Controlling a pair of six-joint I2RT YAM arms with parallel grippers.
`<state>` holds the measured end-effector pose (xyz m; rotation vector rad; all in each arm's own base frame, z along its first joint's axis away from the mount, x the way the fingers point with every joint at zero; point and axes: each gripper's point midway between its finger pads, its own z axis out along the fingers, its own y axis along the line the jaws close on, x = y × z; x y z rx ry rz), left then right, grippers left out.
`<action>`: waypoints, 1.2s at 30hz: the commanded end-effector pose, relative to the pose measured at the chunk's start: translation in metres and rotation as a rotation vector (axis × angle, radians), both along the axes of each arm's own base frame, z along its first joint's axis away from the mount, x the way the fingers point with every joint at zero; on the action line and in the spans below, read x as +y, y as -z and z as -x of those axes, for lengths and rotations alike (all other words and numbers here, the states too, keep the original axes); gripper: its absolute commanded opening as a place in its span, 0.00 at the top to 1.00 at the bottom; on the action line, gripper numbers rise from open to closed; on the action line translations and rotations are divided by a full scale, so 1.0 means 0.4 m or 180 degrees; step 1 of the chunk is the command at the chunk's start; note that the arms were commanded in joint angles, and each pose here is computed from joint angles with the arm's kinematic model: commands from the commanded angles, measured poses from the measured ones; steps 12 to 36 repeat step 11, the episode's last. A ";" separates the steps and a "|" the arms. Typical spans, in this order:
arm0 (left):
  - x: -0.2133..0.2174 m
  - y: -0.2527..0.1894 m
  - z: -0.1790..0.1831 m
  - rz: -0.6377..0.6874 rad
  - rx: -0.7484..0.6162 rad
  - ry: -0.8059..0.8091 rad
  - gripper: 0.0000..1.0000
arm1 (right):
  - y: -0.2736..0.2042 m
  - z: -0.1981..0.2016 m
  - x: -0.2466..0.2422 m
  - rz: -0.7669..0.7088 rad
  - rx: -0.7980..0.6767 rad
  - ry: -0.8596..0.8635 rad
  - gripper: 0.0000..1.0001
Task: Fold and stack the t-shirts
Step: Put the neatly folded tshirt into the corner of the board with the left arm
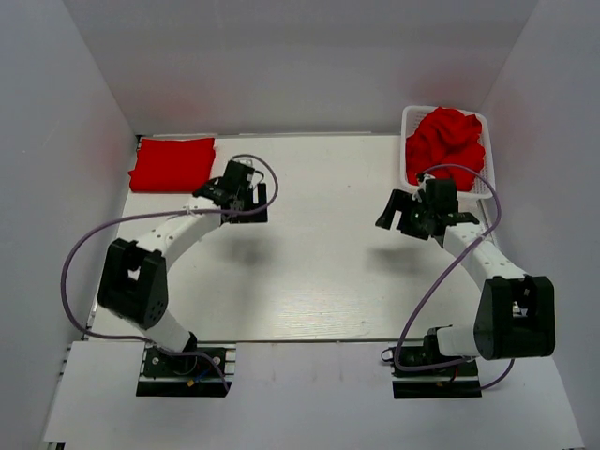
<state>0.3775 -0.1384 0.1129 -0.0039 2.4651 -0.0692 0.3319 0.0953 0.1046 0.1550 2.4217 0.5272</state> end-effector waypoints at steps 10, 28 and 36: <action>0.023 -0.176 0.077 0.0139 -0.0655 -0.0185 0.00 | -0.064 0.010 0.060 -0.0370 -0.0494 -0.0363 0.10; 0.031 -0.183 0.084 0.0119 -0.0665 -0.0204 0.00 | -0.070 0.009 0.062 -0.0376 -0.0513 -0.0372 0.10; 0.031 -0.183 0.084 0.0119 -0.0665 -0.0204 0.00 | -0.070 0.009 0.062 -0.0376 -0.0513 -0.0372 0.10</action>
